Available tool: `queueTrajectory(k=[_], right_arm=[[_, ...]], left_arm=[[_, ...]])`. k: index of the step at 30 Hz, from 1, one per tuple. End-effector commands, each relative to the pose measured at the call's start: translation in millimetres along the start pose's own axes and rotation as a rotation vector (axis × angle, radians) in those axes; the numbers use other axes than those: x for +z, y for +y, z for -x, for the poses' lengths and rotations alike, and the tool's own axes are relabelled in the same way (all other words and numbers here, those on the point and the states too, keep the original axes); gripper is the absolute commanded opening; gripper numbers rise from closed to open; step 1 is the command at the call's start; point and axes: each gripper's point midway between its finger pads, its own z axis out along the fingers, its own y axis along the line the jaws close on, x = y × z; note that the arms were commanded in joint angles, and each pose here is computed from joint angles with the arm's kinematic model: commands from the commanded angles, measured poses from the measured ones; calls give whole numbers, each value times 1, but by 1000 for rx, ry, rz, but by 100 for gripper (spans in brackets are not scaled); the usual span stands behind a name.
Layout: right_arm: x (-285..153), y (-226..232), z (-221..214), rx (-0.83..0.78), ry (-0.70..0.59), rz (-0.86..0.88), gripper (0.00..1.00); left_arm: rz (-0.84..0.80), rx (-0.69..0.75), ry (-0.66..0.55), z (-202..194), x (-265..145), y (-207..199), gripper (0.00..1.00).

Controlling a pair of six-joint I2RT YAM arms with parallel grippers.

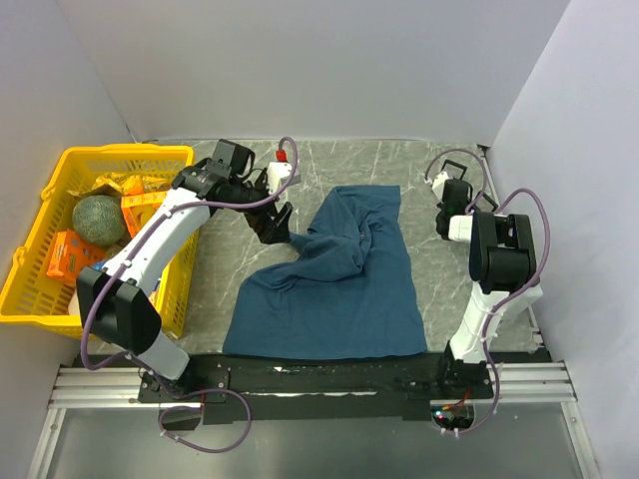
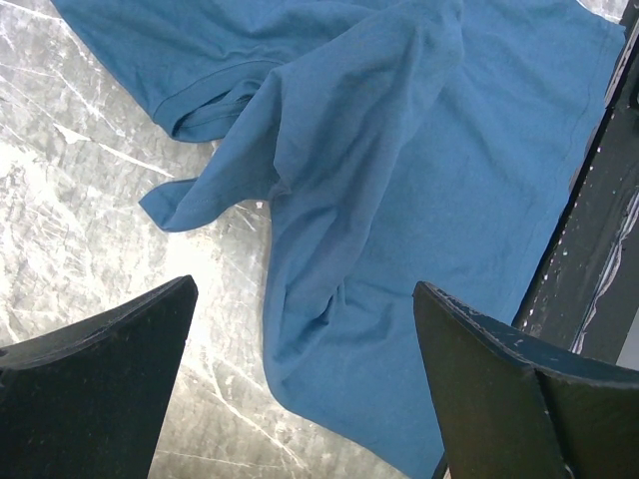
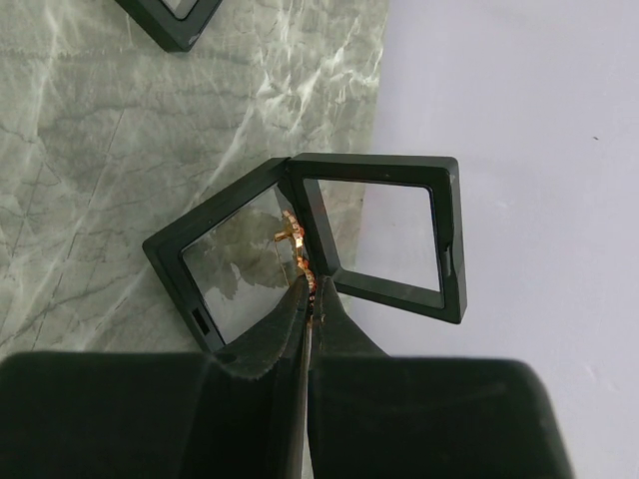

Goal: Remove the brooch from the garment
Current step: Place the brooch in the brooch box.

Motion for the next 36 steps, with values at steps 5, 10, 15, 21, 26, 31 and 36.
queueTrajectory(k=[5,10,15,21,26,31,36], right_arm=[[3,-18,14,57,-36,-52,5],[3,-19,14,62,-32,-52,17],[2,-19,15,67,-38,-47,21],[1,-18,15,68,-38,-31,21],[-4,-16,17,81,-43,-5,20],[-8,-14,18,92,-47,34,20],[-12,-13,21,101,-54,60,19]], left_arm=[[-10,18,-56,19,-8,-3,96],[-8,18,-58,20,-9,-2,96],[-7,15,-57,20,-9,-2,96],[-8,12,-57,20,-9,-1,96],[-9,11,-61,21,-10,-2,96],[-9,14,-64,22,-12,-2,96],[-6,12,-65,21,-12,-2,96]])
